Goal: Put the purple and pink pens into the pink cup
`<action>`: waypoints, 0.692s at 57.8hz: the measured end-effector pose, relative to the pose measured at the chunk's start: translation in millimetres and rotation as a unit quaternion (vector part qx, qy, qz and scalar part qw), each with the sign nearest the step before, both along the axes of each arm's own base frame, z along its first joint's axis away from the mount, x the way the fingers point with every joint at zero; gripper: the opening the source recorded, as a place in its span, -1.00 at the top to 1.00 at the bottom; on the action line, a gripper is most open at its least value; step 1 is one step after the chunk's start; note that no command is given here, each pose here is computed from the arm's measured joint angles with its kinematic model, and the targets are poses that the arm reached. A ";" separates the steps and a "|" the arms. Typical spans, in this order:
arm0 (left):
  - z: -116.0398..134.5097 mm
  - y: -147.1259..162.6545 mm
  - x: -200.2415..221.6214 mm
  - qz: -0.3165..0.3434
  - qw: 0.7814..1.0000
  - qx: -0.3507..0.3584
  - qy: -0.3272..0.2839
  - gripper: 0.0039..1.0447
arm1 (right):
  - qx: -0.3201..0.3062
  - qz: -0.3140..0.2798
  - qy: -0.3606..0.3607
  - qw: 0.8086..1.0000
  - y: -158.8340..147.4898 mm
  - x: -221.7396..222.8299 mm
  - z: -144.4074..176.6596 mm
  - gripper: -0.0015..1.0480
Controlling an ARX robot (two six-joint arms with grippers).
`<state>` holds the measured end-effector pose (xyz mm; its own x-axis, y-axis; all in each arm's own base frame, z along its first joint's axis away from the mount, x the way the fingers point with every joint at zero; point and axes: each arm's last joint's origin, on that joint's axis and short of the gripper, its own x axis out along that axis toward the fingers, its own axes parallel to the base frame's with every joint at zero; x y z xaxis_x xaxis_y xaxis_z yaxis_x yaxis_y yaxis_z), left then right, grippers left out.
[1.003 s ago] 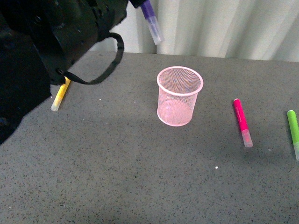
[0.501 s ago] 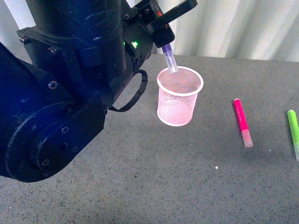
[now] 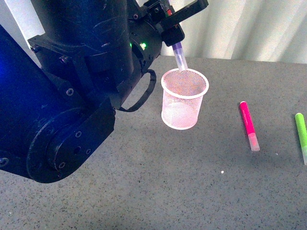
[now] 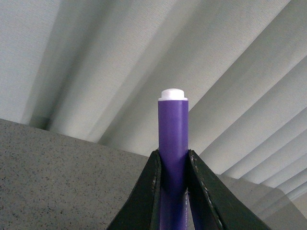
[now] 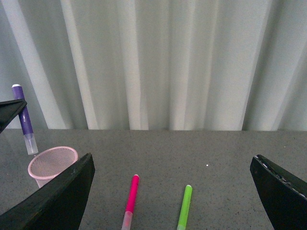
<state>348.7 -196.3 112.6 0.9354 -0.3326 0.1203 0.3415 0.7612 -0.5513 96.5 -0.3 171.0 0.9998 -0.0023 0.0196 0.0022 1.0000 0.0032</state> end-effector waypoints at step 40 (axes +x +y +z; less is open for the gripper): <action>-50.7 -5.1 20.4 0.008 0.998 0.037 0.047 0.77 | 0.000 0.000 0.000 1.000 0.0 0.0 0.0 -0.87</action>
